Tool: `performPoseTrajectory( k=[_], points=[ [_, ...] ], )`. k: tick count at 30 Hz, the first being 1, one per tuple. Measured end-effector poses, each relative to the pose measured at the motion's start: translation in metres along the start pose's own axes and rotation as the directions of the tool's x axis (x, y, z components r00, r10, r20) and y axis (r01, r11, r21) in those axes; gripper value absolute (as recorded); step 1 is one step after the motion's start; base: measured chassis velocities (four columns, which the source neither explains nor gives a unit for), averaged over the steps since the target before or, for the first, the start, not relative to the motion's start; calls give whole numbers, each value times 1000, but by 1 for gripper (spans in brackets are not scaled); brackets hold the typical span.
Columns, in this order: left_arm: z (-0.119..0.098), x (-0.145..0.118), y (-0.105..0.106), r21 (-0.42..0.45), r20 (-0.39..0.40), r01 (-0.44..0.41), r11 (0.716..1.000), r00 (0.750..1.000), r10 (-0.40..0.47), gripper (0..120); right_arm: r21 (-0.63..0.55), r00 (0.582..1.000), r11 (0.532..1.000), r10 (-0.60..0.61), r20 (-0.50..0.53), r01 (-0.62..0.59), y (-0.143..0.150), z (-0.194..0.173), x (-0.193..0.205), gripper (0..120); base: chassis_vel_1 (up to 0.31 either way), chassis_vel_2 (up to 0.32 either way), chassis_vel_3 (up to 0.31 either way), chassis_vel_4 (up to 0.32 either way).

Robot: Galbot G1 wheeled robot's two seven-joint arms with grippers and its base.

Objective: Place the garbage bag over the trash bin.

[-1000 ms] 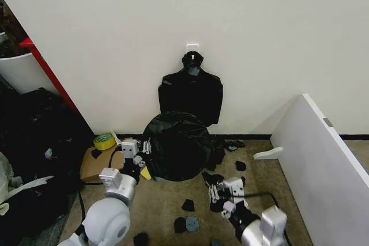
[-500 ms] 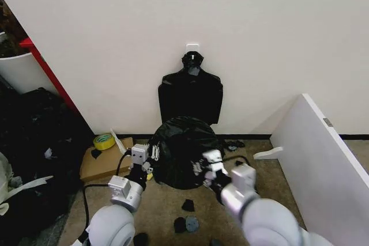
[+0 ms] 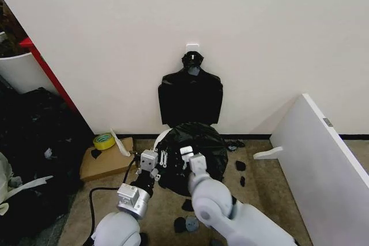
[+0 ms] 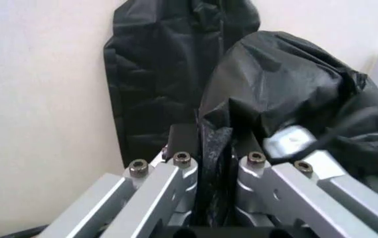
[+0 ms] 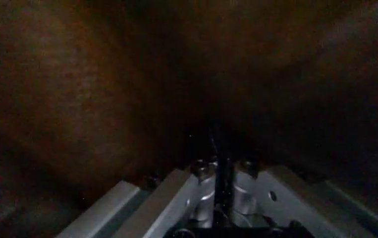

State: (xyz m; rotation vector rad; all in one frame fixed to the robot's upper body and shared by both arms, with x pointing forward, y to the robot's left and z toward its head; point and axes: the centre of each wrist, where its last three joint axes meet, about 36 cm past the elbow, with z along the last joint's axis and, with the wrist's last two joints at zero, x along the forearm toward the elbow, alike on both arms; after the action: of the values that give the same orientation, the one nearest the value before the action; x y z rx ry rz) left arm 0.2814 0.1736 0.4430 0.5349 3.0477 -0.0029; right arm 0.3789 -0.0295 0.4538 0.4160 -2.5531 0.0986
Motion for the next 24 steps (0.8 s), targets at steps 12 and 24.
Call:
performPoseTrajectory(
  k=[12, 24],
  points=[
    [-4, 11, -5, 7, 12, -20, 1000, 1000, 20, 5, 42, 1000, 999, 22, -20, -21, 12, 0, -32, 0, 0, 0, 0, 0],
    [-3, 15, -5, 7, 16, -18, 1000, 1000, 18, 5, 15, 1000, 1000, -18, 4, 18, 2, 5, -24, 0, 0, 0, 0, 0]
  ],
)
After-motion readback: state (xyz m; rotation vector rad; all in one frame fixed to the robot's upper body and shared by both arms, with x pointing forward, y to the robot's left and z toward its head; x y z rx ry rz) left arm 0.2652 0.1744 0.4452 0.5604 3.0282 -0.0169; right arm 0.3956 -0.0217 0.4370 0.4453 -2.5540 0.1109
